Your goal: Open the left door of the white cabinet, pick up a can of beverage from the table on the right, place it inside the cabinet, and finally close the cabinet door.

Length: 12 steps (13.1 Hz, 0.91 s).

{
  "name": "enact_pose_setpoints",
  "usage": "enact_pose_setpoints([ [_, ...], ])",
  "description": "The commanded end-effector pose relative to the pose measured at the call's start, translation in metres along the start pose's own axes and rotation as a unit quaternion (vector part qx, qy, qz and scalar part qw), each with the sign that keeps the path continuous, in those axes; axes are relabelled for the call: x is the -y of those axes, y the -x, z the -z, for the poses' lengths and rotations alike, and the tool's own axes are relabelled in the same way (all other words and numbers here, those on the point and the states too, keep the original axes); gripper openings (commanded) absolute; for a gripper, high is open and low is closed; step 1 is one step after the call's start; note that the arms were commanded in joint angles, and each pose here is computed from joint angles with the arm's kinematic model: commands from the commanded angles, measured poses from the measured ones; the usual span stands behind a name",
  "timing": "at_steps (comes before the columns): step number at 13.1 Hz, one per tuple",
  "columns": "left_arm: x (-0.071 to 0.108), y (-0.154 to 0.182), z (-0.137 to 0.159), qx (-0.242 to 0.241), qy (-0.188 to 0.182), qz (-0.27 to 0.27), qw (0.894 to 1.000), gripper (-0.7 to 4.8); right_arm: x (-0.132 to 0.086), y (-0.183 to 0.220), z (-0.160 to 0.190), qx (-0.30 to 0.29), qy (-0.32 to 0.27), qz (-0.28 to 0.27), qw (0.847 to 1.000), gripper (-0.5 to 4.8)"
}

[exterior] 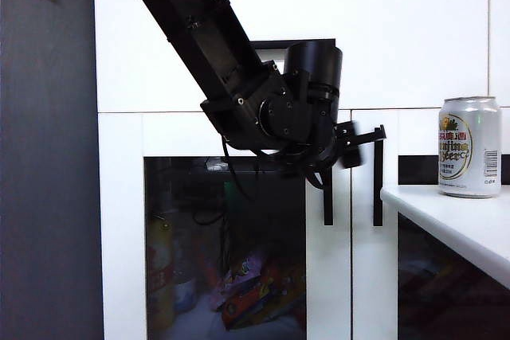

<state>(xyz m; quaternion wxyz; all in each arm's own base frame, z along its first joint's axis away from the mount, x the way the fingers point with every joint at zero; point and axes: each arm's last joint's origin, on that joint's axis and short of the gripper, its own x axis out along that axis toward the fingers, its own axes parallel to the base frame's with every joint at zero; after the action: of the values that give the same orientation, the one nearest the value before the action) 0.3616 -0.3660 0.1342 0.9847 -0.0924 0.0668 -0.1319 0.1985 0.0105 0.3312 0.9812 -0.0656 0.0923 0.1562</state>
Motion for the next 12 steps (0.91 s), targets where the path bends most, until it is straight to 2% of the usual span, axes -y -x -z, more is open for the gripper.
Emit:
enact_pose_setpoints([
  [1,0.0034,0.0005,-0.0050,0.002,0.005,0.032,0.999,0.41,0.0004,0.0010,-0.0023,0.007,0.004,0.003,1.000,4.79],
  [2,0.0040,0.0007,-0.0046,0.000,0.003,0.039,0.999,-0.08,0.0005,0.0010,-0.0022,0.007,0.005,0.005,1.000,4.79],
  [6,0.0052,0.0010,-0.0047,-0.002,0.004,0.052,0.999,-0.04,0.0010,0.0010,-0.0021,0.005,0.005,0.013,1.000,4.79],
  [7,0.0055,0.0010,-0.0061,0.004,0.007,0.054,0.999,0.79,0.0009,0.0011,-0.0021,0.005,0.005,0.013,1.000,4.79],
  [8,0.0056,0.0010,-0.0073,0.010,0.010,0.055,0.998,2.06,0.0009,0.0011,-0.0021,0.005,0.005,0.013,1.000,4.79],
  [9,0.0053,0.0008,-0.0074,0.010,0.010,0.054,0.998,2.45,0.0009,0.0011,-0.0021,0.005,0.005,0.013,1.000,4.79],
  [12,0.0040,0.0002,-0.0071,0.010,0.009,0.047,0.999,2.38,0.0009,0.0010,-0.0018,0.004,0.005,0.013,1.000,4.79],
])
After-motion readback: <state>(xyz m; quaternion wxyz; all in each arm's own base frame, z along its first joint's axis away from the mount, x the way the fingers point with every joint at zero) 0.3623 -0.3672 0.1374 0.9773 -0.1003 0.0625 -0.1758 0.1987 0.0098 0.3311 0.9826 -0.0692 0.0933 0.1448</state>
